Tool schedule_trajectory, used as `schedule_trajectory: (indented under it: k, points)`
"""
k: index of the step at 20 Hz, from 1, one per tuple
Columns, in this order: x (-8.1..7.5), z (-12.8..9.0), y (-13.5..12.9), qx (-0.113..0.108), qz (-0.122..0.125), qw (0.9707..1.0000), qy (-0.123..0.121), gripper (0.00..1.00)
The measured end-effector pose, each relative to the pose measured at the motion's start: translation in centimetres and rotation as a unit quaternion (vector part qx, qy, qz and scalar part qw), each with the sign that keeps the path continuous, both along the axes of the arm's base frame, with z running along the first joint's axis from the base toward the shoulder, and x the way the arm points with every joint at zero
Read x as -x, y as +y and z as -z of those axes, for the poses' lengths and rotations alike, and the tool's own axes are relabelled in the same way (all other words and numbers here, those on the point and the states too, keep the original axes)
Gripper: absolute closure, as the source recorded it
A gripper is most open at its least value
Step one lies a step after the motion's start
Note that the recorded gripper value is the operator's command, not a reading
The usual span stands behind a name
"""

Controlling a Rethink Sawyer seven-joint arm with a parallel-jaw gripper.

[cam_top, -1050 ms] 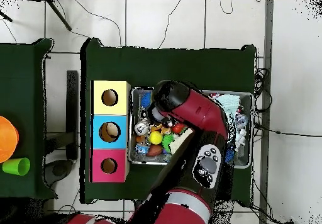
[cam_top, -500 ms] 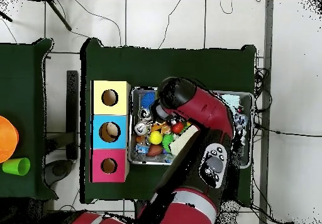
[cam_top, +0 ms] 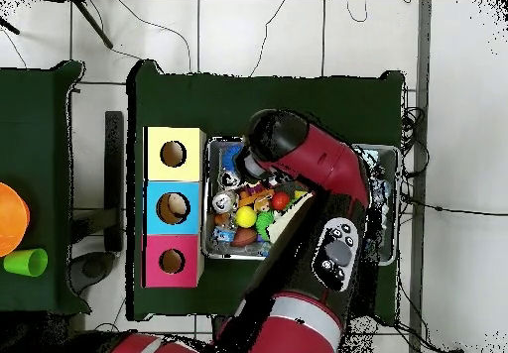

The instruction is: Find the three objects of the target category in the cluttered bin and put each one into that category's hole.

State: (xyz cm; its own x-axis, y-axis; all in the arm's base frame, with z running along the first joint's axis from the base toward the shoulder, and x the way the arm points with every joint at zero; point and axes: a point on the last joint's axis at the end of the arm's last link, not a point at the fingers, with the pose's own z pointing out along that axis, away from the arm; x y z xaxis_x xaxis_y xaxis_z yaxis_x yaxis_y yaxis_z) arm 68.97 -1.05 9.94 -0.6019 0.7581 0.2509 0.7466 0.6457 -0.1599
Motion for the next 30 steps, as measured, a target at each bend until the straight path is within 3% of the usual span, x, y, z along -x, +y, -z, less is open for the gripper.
schedule_trajectory:
  k: [1, 8, 14, 21, 30]
  points:
    - [-0.8, -0.5, 0.4, 0.002, 0.003, 1.0, 0.001, 1.0]
    - [-2.0, -1.6, 1.0, 0.018, 0.021, 0.9996, 0.002, 1.0]
    - [-1.8, -1.6, 2.2, 0.03, 0.019, 0.9994, 0.002, 1.0]
    - [-1.3, -1.2, 4.7, 0.04, -0.001, 0.9992, -0.004, 1.0]
    - [-0.4, 0.0, 4.1, 0.052, 0.004, 0.9985, -0.014, 1.0]
